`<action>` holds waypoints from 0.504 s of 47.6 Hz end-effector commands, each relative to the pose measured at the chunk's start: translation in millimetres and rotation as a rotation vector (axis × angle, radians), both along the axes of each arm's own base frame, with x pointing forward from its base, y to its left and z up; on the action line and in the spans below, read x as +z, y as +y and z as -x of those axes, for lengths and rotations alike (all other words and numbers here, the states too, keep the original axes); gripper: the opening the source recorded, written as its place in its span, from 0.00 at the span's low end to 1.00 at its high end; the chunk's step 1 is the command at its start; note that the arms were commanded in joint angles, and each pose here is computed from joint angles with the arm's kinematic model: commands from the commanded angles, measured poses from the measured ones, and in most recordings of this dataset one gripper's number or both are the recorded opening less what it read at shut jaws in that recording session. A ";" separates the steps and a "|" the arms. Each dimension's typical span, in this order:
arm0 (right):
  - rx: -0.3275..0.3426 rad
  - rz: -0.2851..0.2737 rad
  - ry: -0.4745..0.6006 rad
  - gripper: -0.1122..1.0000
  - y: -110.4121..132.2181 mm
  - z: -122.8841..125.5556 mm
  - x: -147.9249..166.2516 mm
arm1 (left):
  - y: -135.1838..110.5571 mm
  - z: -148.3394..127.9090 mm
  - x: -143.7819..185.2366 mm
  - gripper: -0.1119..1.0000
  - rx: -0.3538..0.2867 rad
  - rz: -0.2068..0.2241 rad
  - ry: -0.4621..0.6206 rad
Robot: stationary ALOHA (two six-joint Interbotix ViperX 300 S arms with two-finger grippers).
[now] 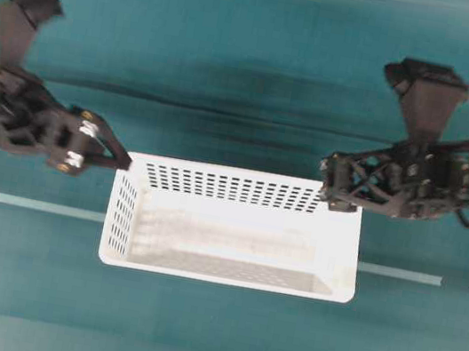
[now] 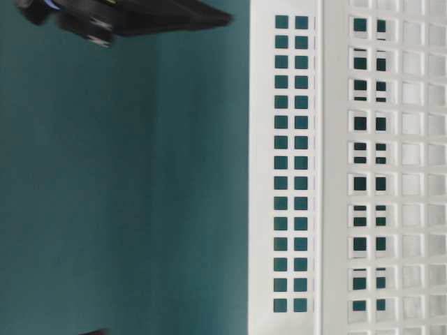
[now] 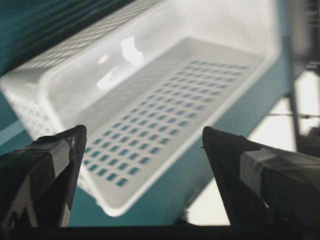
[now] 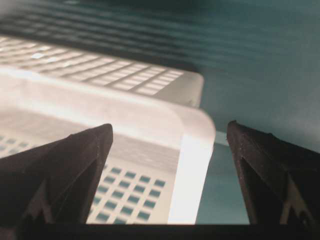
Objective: Lift the white basket with both hands.
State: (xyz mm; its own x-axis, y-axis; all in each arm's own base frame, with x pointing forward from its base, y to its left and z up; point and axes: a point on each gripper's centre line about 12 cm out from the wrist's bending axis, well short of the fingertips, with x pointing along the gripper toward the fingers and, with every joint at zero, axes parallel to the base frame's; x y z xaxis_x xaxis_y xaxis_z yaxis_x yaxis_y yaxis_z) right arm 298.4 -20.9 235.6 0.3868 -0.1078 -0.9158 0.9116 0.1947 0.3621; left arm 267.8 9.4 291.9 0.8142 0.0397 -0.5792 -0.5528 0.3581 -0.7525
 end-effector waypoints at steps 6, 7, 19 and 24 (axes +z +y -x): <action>0.144 0.077 -0.170 0.95 2.6 1.1 41.5 | -0.4 19.9 32.0 0.94 -0.042 -0.075 -0.125; 0.166 0.090 -0.198 0.95 2.8 0.8 46.1 | -0.5 22.8 34.2 0.94 -0.049 -0.085 -0.136; 0.311 0.235 -0.516 0.95 1.8 4.3 80.4 | -1.5 45.3 53.3 0.94 -0.124 -0.234 -0.230; 0.360 0.293 -0.620 0.94 4.1 10.3 87.2 | -2.1 51.1 59.8 0.93 -0.158 -0.305 -0.261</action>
State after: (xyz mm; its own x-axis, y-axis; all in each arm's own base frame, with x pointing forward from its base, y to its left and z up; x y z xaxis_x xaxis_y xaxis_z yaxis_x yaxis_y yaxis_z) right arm 290.3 -18.1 313.5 0.8324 -0.0886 -0.5470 0.4916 0.5738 0.6550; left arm 218.9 8.0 342.5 0.9277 0.0422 -0.3710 -0.3157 0.6193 -0.7189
